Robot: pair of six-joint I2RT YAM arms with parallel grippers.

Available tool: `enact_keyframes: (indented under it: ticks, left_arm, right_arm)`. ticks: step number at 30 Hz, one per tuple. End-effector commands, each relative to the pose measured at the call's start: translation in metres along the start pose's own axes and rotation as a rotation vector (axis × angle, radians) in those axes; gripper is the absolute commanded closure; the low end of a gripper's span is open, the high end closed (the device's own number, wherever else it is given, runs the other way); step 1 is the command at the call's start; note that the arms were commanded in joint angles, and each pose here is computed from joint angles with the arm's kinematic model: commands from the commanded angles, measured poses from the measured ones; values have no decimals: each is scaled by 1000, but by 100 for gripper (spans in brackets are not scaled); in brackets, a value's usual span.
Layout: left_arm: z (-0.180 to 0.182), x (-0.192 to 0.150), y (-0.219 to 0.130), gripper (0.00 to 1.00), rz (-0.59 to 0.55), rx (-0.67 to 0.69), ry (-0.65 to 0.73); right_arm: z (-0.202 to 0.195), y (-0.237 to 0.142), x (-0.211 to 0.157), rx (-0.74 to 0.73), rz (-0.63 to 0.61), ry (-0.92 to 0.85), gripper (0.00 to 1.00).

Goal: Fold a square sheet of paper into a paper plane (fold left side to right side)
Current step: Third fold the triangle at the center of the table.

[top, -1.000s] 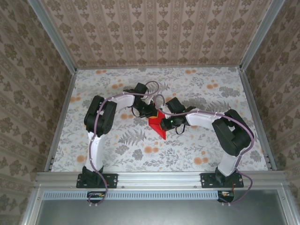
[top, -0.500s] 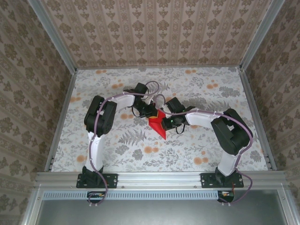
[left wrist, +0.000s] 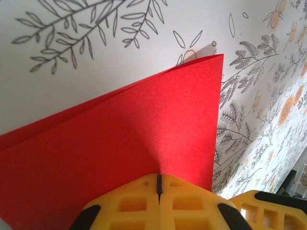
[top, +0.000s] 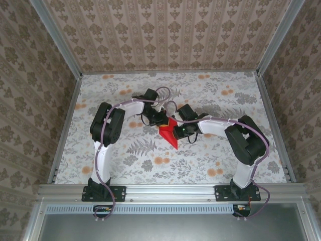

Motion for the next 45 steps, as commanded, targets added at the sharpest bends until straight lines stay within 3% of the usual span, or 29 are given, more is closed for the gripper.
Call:
enact_keyframes:
  ticks: [1, 18, 23, 31, 38, 45]
  left_arm:
    - [19, -9, 19, 100, 55, 90, -36]
    - [15, -8, 17, 100, 47, 74, -19]
    - [4, 1, 2, 90, 19, 60, 19]
    - [-14, 22, -53, 77, -97, 39, 83]
    - [-16, -18, -67, 92, -128, -38, 60]
    - [-30, -59, -45, 94, -77, -136, 70]
  right_arm:
    - [-5, 3, 2, -32, 22, 22, 100]
    - [-7, 10, -5, -43, 70, 10, 100]
    - [-9, 13, -16, -52, 123, 4, 100]
    - [-10, 15, -30, -61, 176, -17, 100]
    - [-9, 17, -29, -56, 181, -23, 100]
    - [-9, 18, -29, -64, 194, -34, 100]
Point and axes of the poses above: each hand's point on the last joint's axis, 136 mm out from that joint toward the fingers, its own y axis out along the fingers, its own z axis along the line the jaws close on, x = y × z, the point moved 9 cm from there along -y, back along the fingers
